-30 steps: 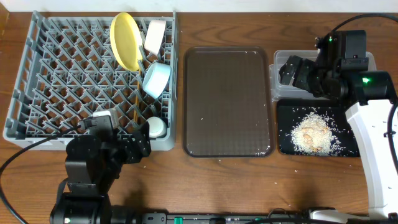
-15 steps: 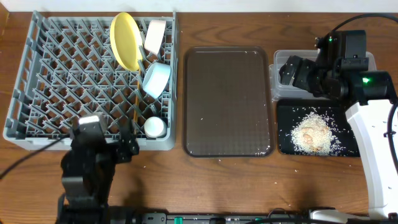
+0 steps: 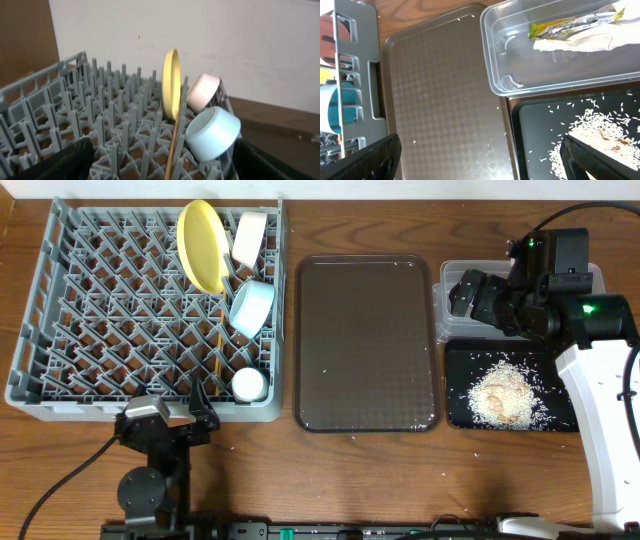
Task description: Sort waste into correct bins and load items into the dishwasher
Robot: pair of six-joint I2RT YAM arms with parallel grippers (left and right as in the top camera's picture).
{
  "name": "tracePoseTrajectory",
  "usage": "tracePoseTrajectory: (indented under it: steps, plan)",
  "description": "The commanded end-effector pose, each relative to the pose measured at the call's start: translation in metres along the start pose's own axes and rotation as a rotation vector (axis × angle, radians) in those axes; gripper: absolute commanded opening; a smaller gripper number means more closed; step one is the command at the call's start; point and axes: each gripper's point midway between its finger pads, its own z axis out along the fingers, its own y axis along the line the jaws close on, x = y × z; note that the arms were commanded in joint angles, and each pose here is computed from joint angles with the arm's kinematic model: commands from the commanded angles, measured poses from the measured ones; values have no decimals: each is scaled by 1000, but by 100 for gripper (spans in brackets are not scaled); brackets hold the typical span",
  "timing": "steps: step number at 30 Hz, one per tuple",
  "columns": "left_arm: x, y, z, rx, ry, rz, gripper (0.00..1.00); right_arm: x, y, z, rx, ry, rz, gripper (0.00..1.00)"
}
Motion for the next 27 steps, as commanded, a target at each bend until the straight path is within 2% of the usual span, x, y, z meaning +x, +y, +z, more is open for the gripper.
tracePoseTrajectory:
  steps: [1,12,19,27]
  plan:
    - [8,3,4,-5,-38,11,89,-1,1,-1,1,-3,-9,99]
    - [38,9,12,-14,-18,11,89,-1,1,-1,0,-3,-9,99]
    - [68,15,16,-31,53,14,89,-1,1,-1,0,-3,-9,99]
    - [76,16,16,-36,87,13,89,-1,1,-1,0,-3,-9,99]
